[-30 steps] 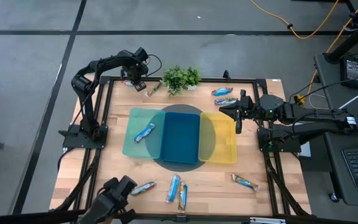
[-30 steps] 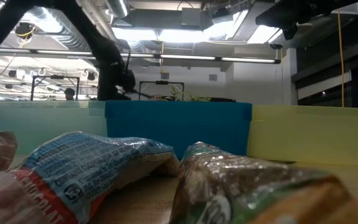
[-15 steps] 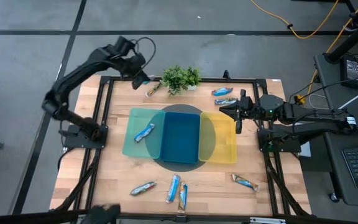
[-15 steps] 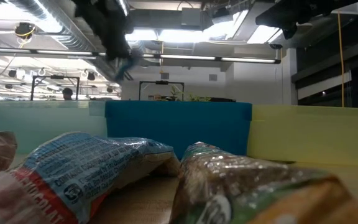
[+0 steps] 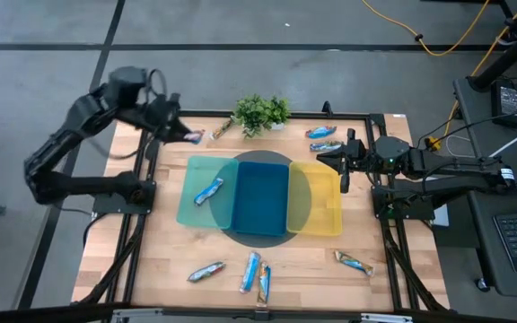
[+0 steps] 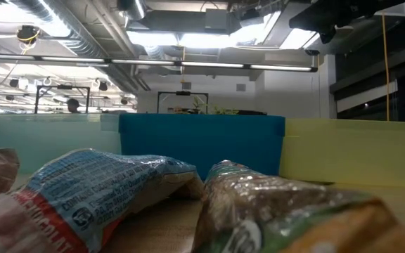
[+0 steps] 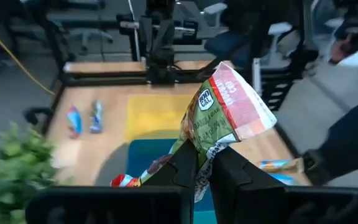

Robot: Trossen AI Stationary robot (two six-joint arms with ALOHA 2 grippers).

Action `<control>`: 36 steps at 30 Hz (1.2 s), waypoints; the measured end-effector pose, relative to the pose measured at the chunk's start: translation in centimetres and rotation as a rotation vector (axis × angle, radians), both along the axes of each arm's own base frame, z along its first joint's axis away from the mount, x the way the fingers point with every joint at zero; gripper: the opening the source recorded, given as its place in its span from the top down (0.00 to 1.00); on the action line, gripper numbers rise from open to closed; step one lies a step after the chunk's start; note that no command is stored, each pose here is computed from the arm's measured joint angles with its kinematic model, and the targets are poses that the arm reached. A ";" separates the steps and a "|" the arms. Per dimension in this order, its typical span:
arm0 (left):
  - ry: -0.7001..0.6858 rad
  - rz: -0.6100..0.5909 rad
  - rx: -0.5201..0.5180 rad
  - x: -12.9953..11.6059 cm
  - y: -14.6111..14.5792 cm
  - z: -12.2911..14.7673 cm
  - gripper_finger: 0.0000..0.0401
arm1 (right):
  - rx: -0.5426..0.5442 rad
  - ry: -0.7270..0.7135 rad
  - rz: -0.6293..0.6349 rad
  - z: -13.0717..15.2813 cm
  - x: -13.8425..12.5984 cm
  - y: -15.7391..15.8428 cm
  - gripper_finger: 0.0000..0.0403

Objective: Pick and place Granola Bars by type
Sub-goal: Put the red granola bar into the blue bin

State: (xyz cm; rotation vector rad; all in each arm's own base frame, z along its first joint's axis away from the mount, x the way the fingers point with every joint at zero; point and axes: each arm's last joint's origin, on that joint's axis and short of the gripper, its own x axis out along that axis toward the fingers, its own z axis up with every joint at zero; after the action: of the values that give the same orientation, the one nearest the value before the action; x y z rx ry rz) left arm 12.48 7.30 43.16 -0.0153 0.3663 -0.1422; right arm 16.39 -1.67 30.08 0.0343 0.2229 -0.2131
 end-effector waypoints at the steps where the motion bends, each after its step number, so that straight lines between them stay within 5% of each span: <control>1: -0.006 0.012 0.037 -0.5 -0.7 0.2 0.96 | 0.000 0.000 0.000 0.0 0.0 0.0 0.91; 6: -0.024 0.103 0.122 -2.4 -3.3 1.0 0.96 | 0.000 0.003 -0.001 0.0 0.1 0.0 0.91; 14: -0.025 0.126 0.100 -2.9 -5.2 1.2 0.96 | -0.004 -0.017 -0.010 -0.1 1.0 -0.1 0.91; 27: 0.141 0.048 0.208 2.8 -7.9 -0.5 0.96 | -0.002 -0.016 -0.008 -0.6 2.4 -0.2 0.91; 36: 0.292 0.222 0.510 5.3 -10.4 -2.5 0.96 | -0.052 -0.001 0.005 -0.6 2.5 -0.2 0.91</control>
State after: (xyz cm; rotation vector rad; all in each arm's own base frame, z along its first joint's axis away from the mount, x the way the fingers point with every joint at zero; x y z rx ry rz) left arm 17.82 -3.10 40.64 0.4293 0.6811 0.1778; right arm 18.90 -1.88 29.46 -0.0175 0.2161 -0.2142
